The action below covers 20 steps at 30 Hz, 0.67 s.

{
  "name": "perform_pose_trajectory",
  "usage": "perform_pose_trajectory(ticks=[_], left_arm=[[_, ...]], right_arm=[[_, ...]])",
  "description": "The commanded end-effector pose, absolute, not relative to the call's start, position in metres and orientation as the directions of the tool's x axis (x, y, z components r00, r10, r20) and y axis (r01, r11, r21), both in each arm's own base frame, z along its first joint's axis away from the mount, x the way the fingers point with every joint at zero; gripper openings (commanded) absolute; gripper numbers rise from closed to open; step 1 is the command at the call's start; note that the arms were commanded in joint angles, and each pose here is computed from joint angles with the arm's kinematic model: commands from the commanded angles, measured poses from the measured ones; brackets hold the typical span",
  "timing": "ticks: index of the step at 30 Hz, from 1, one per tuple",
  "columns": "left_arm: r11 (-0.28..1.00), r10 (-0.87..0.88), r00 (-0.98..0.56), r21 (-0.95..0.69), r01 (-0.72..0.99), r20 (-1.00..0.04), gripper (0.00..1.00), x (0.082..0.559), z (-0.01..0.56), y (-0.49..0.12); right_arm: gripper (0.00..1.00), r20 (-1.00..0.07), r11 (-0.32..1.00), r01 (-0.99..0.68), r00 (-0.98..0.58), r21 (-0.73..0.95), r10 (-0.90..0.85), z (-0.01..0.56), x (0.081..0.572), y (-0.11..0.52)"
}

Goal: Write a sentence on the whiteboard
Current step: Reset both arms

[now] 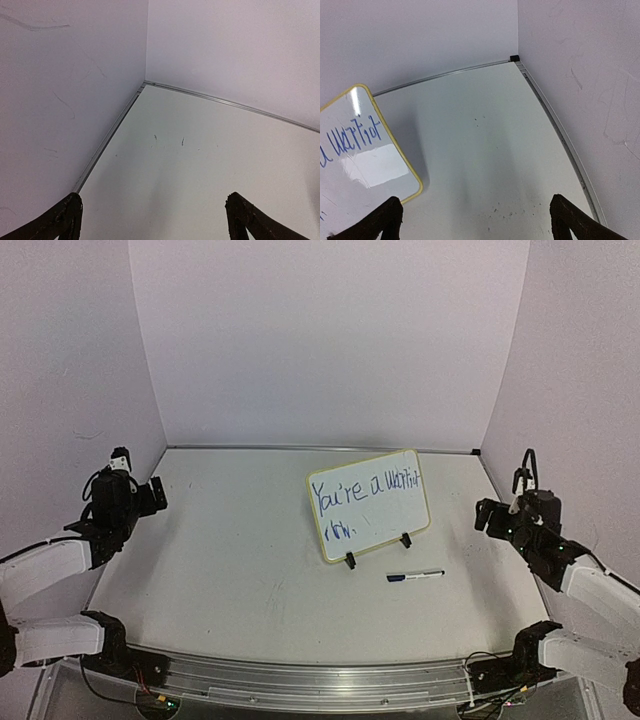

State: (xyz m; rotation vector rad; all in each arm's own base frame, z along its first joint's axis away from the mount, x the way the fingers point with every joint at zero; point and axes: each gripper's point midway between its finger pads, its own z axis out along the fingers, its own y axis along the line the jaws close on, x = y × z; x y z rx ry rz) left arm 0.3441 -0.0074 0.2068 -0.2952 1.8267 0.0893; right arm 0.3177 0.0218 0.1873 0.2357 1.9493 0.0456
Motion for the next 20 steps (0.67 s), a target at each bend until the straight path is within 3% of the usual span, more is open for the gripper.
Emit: perform_pose_trajectory(ticks=[1,20], left_arm=[[0.961,-0.113,-0.171,-0.064,-0.269,-0.979,0.99,0.339,0.209,0.001],[0.947,-0.119,-0.195,-0.053,-0.315,-0.974,0.99,0.326,0.171,0.011]], right_arm=[[0.98,-0.952,0.97,0.208,-0.252,0.124,0.176,0.187,0.314,0.004],[0.98,-0.961,0.965,0.237,-0.22,0.112,0.165,0.177,0.298,-0.005]])
